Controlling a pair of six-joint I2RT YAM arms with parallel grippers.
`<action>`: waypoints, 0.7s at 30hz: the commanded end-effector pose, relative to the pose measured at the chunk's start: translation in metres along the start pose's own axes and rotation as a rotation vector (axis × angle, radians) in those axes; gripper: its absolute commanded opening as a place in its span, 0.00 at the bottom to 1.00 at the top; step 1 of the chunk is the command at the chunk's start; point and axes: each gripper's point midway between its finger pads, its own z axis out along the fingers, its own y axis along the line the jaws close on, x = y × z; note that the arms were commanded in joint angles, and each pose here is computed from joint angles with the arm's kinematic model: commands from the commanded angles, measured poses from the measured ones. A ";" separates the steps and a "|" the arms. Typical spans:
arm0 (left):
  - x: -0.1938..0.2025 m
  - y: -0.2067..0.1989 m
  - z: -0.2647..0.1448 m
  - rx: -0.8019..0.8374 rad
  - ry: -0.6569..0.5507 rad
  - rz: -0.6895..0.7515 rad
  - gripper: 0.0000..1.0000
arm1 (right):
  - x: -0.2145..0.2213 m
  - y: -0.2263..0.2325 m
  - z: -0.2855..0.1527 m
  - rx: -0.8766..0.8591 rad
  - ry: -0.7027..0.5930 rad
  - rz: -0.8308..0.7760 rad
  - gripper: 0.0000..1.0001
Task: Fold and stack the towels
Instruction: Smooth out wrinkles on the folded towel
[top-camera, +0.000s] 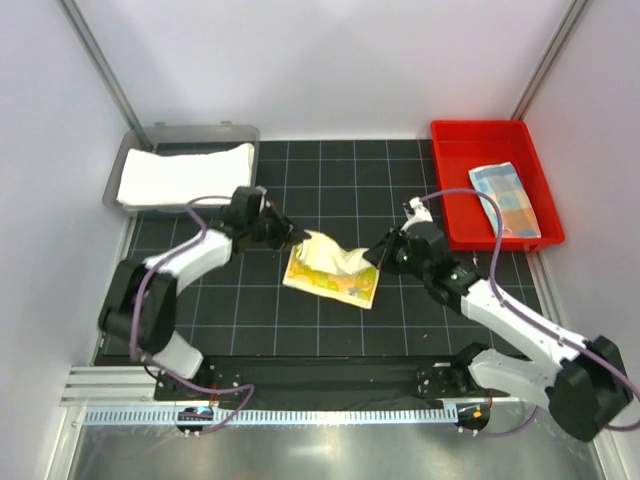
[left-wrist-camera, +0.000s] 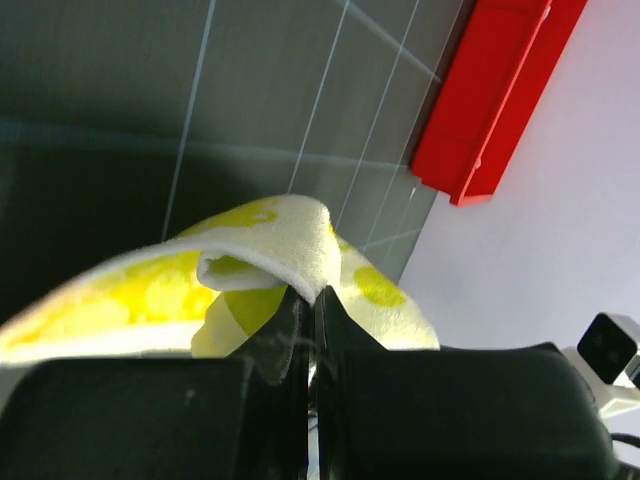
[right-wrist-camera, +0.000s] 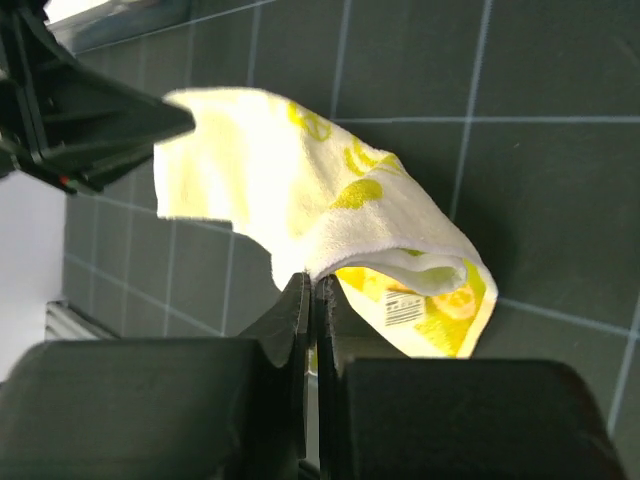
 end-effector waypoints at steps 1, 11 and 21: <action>-0.034 -0.031 0.025 0.089 0.032 0.107 0.00 | -0.055 0.007 0.015 0.005 -0.145 -0.061 0.01; -0.058 0.033 0.064 -0.081 0.220 0.151 0.00 | -0.012 -0.045 0.052 0.044 0.118 0.045 0.01; -0.052 0.063 0.073 -0.178 0.368 0.246 0.00 | 0.028 -0.051 0.060 -0.013 0.238 0.141 0.01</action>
